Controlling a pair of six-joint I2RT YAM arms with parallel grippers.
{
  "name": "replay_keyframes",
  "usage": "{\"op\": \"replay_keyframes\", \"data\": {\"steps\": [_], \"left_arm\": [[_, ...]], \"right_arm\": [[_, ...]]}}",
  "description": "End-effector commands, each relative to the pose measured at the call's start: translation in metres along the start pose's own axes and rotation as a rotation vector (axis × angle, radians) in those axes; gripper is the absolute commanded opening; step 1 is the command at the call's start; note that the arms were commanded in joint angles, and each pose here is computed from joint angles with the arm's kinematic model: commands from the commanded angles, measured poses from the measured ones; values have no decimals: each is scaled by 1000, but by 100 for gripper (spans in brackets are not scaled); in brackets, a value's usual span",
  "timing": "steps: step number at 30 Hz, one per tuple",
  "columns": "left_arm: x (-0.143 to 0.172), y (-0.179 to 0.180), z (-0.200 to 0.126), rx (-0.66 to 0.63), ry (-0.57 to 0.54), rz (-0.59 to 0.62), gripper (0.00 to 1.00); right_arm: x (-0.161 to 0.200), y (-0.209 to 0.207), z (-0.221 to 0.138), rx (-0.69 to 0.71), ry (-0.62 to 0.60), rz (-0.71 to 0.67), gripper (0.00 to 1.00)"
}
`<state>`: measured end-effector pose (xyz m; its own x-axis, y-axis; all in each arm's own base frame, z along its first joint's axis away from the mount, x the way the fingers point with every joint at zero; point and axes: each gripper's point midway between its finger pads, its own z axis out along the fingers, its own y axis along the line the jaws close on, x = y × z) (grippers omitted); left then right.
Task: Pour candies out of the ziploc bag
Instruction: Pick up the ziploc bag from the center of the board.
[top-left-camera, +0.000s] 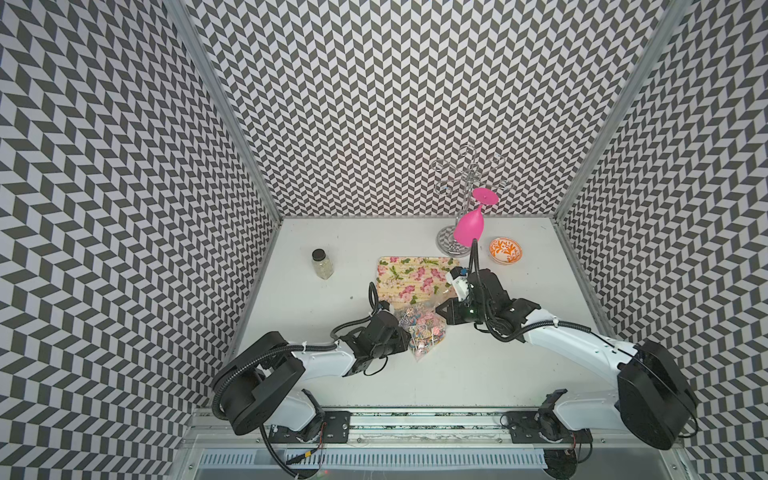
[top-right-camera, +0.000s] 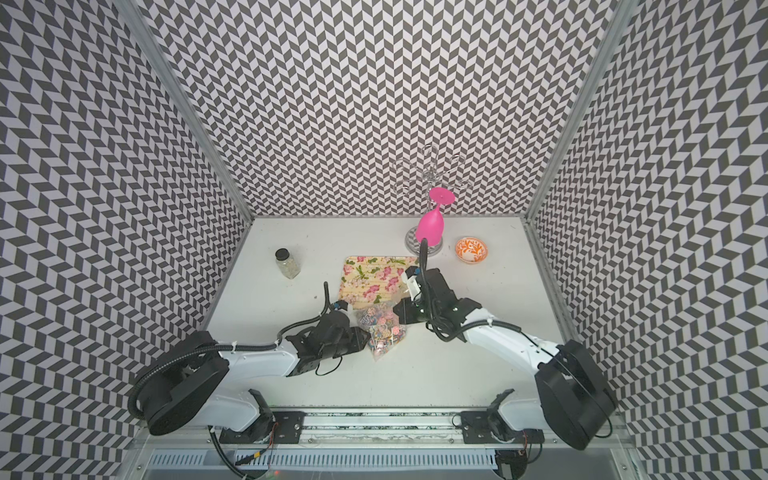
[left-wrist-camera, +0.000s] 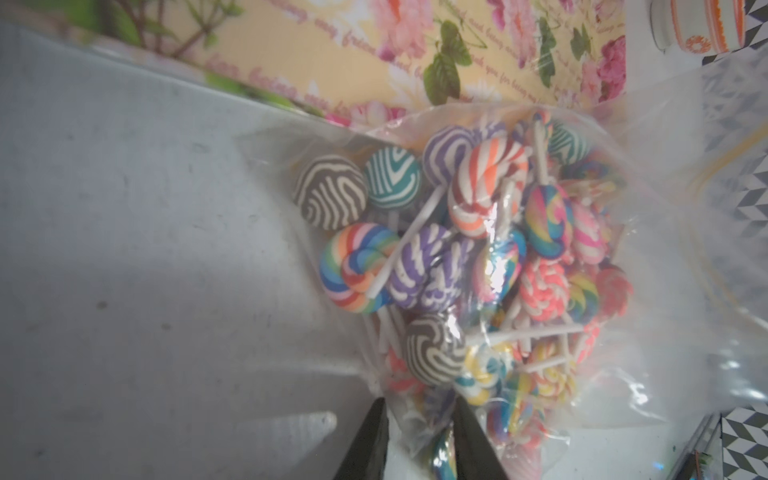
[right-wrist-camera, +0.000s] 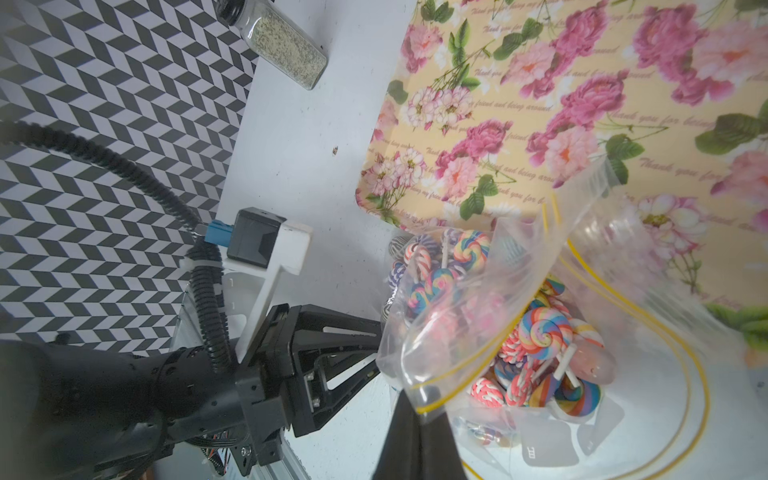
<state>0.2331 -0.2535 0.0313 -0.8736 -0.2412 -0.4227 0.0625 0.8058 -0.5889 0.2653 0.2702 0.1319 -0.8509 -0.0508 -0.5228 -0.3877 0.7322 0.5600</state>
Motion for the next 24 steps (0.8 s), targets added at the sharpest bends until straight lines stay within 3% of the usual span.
{"op": "replay_keyframes", "data": {"steps": [1, 9, 15, 24], "left_arm": [[2, 7, 4, -33, -3, 4, 23], [4, 11, 5, -50, 3, 5, 0], [-1, 8, 1, -57, -5, 19, 0], [-38, -22, -31, -35, -111, 78, 0]], "right_arm": [[-6, 7, -3, -28, -35, -12, 0], [-6, 8, -2, -36, -30, -10, 0], [-8, 12, -4, -46, -30, -16, 0], [-26, 29, -17, -73, -56, -54, 0]]}}
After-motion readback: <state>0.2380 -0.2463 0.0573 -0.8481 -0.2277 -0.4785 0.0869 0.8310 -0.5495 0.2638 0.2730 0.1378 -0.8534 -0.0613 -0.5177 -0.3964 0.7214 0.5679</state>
